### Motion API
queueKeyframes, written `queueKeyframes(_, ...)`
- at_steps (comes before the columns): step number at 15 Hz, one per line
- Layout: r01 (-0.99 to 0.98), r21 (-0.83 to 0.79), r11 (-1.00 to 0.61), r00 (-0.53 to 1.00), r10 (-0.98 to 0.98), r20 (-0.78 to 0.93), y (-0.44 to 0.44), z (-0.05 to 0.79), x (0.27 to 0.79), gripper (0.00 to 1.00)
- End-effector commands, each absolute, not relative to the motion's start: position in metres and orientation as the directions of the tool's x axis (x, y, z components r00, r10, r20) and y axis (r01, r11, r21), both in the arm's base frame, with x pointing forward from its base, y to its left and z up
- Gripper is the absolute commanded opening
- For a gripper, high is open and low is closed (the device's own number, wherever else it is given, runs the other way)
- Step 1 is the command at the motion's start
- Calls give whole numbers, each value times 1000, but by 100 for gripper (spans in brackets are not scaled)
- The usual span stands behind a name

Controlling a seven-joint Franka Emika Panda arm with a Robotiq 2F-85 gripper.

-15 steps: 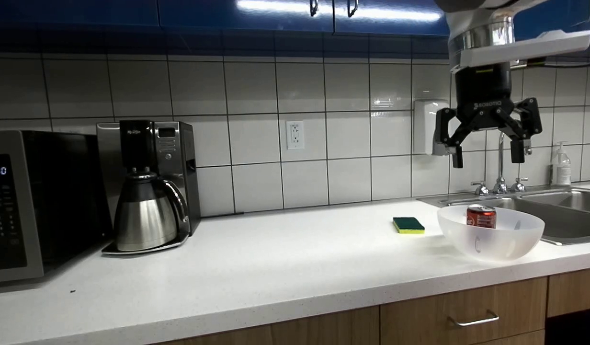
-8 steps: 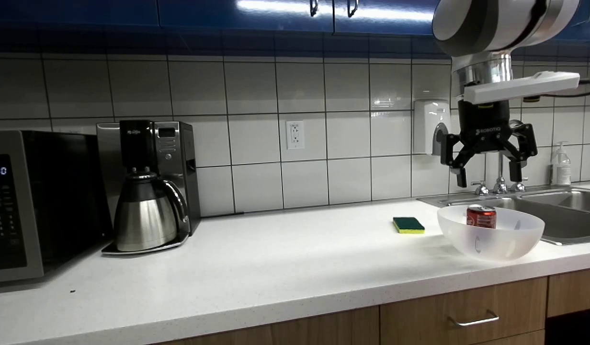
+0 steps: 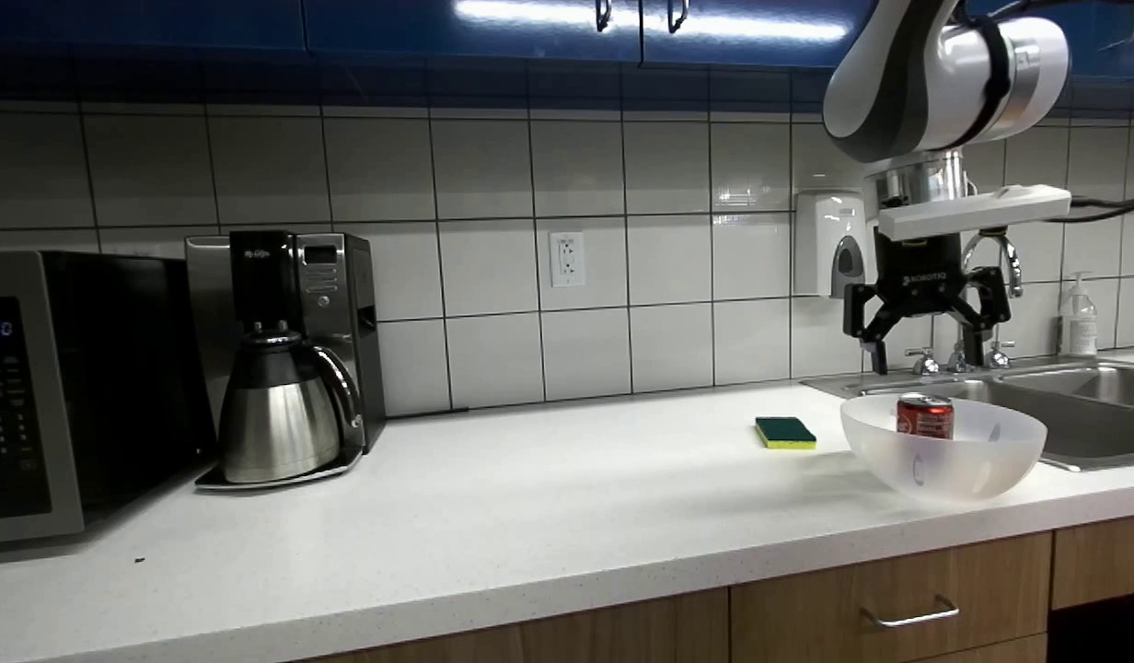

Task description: Put the soda can on the counter

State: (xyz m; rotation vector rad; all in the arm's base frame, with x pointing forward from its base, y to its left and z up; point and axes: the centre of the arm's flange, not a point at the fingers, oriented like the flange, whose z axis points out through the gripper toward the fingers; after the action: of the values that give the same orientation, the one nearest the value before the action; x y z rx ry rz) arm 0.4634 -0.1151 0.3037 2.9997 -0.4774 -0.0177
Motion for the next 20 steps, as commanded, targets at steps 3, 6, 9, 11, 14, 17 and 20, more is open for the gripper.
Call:
queueKeyframes(3, -325, 133, -936, 945, -326, 13, -148, 288, 495, 100)
queueKeyframes(6, -338, 141, -931, 940, -340, 9, -159, 281, 500, 100)
queueKeyframes(9, -343, 142, -929, 939, -345, 10, -166, 274, 505, 100)
queueKeyframes(11, -343, 142, -929, 939, -344, 14, -168, 268, 507, 100)
queueKeyframes(14, -340, 141, -930, 940, -342, 13, -170, 258, 509, 100)
queueKeyframes(17, -336, 145, -931, 941, -338, 9, -169, 247, 508, 100)
queueKeyframes(20, -332, 145, -932, 942, -334, 8, -168, 236, 508, 100)
